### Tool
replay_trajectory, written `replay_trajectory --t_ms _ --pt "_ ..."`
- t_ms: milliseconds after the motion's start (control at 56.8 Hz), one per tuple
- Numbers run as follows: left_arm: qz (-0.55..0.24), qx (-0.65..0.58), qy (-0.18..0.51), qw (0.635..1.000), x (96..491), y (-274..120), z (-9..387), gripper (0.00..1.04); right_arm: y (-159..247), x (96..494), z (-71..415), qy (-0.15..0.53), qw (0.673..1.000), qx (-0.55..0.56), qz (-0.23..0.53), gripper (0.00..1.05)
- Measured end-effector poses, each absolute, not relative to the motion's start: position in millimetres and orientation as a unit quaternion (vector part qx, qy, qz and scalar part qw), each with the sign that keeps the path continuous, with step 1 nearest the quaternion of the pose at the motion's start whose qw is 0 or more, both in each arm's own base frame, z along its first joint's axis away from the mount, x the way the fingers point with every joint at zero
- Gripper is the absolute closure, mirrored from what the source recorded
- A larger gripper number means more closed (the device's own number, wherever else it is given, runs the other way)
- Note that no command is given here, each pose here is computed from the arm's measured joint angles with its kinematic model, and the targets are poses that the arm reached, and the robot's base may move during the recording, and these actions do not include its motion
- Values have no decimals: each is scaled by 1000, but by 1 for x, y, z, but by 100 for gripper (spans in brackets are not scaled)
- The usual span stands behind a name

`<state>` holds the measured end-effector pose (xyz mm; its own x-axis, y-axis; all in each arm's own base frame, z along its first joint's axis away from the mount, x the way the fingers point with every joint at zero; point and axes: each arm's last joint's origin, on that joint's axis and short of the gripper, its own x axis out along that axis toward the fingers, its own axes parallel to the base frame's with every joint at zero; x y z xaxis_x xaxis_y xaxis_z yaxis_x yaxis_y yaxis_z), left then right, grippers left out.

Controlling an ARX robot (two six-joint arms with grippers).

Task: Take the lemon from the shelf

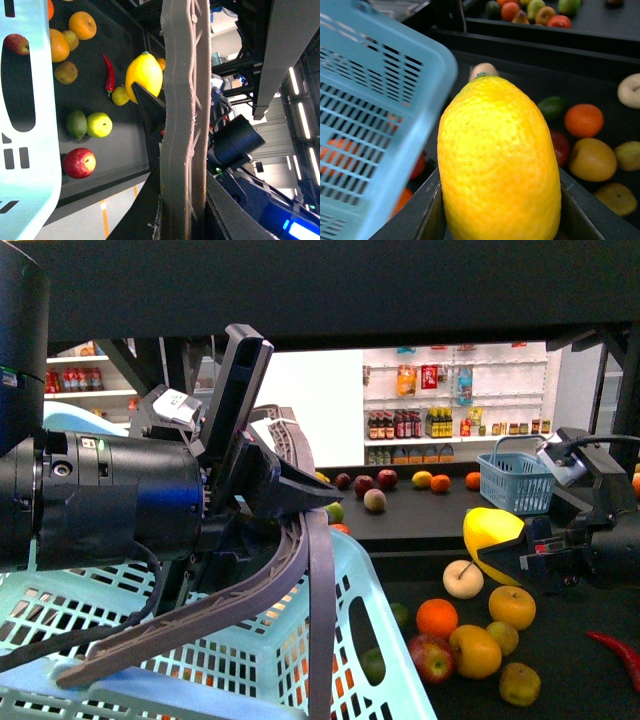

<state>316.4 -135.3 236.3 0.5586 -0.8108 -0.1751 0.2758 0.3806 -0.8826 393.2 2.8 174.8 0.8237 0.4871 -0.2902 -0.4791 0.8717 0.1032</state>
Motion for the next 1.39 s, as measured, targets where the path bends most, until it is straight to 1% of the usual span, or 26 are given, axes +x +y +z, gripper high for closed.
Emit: replay_trajectory --t_ms 159,317,511,758,1004,1022,1075,1145,1180,1233,1304,1339,1392 --pt "-352 -431 311 771 316 -135 236 92 30 367 191 148 941 36 302 56" --pt "-352 -431 311 771 316 -135 236 92 57 359 189 160 928 43 333 56" --pt "-353 -430 311 771 316 -135 236 92 89 358 177 179 919 46 349 56" --pt "-352 -431 311 771 316 -135 236 92 113 366 166 195 913 51 355 56" --pt "-353 -431 311 770 316 -135 236 92 139 370 168 197 906 53 370 56" --pt "-353 -430 311 770 316 -135 236 92 140 370 168 196 906 52 371 55" --pt "-353 -430 311 770 316 -135 236 92 142 369 169 196 905 56 373 45" --pt "-352 -431 310 771 317 -135 236 92 142 369 169 193 905 60 374 36" --pt "-351 -431 310 771 317 -135 236 92 142 370 170 192 905 63 374 29" --pt "-351 -430 309 772 317 -135 236 92 143 370 170 191 905 65 375 23" --pt "-352 -430 310 772 317 -135 236 92 143 370 171 189 903 68 379 11" --pt "-352 -430 310 772 317 -135 236 92 143 370 171 188 904 71 378 7" --pt "-351 -430 309 772 317 -135 236 92 142 370 172 188 903 75 378 7"
